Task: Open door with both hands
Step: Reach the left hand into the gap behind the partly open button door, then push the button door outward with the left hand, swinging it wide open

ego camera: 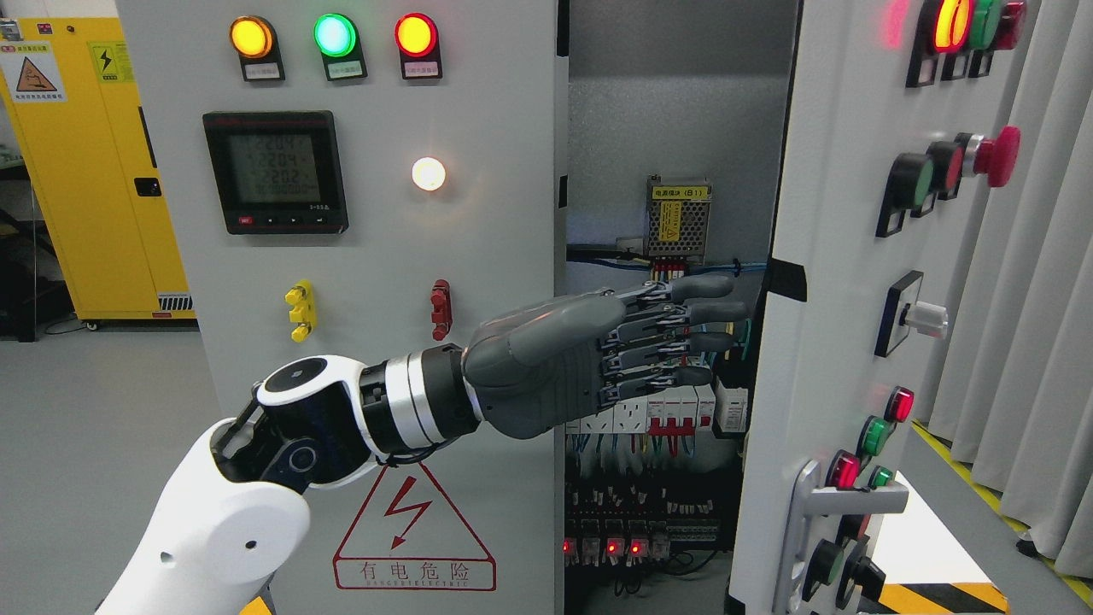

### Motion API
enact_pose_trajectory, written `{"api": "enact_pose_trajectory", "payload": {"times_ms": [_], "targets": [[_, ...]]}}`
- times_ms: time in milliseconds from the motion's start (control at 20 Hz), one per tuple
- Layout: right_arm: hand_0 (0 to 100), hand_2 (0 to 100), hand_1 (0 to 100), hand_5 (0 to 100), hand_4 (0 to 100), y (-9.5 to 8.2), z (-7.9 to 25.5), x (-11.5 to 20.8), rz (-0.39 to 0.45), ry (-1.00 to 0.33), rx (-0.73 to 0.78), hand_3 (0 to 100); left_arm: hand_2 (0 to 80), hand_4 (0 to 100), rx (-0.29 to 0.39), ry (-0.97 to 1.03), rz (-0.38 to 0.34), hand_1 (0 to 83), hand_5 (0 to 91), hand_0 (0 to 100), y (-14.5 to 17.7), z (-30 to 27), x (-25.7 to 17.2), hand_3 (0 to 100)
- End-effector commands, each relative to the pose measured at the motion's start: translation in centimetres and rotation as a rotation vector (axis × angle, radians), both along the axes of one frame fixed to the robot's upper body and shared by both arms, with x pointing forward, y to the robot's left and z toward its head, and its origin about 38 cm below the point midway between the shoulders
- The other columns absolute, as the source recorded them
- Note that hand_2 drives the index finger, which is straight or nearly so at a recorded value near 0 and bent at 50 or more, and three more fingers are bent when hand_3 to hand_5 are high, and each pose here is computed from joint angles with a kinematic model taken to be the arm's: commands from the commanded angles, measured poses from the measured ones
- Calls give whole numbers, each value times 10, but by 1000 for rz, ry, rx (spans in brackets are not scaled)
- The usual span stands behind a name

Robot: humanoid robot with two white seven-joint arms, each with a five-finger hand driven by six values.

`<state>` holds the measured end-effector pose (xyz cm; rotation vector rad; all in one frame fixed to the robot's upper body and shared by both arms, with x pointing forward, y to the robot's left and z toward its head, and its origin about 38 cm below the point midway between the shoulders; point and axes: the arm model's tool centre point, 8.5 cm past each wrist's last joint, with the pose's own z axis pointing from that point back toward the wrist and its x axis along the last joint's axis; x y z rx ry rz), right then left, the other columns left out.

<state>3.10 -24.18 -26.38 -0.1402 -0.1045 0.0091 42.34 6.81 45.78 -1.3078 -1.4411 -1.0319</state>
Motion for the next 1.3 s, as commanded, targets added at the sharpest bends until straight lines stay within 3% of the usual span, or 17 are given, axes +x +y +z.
{"api": "enact_pose_trajectory", "payload": {"times_ms": [0, 751, 1252], "targets": [[0, 40, 500, 0, 0, 0, 0, -2, 0, 3, 0, 0, 0, 0, 6, 51, -87, 556, 0, 120, -50, -7, -2, 0], [0, 40, 500, 0, 0, 0, 0, -3, 1, 5, 0, 0, 0, 0, 18, 55, -134, 556, 0, 120, -75, 7, -8, 0], [0, 40, 500, 0, 0, 0, 0, -3, 1, 5, 0, 0, 0, 0, -5, 34, -210, 556, 0, 120, -102, 17, -28, 0]]}}
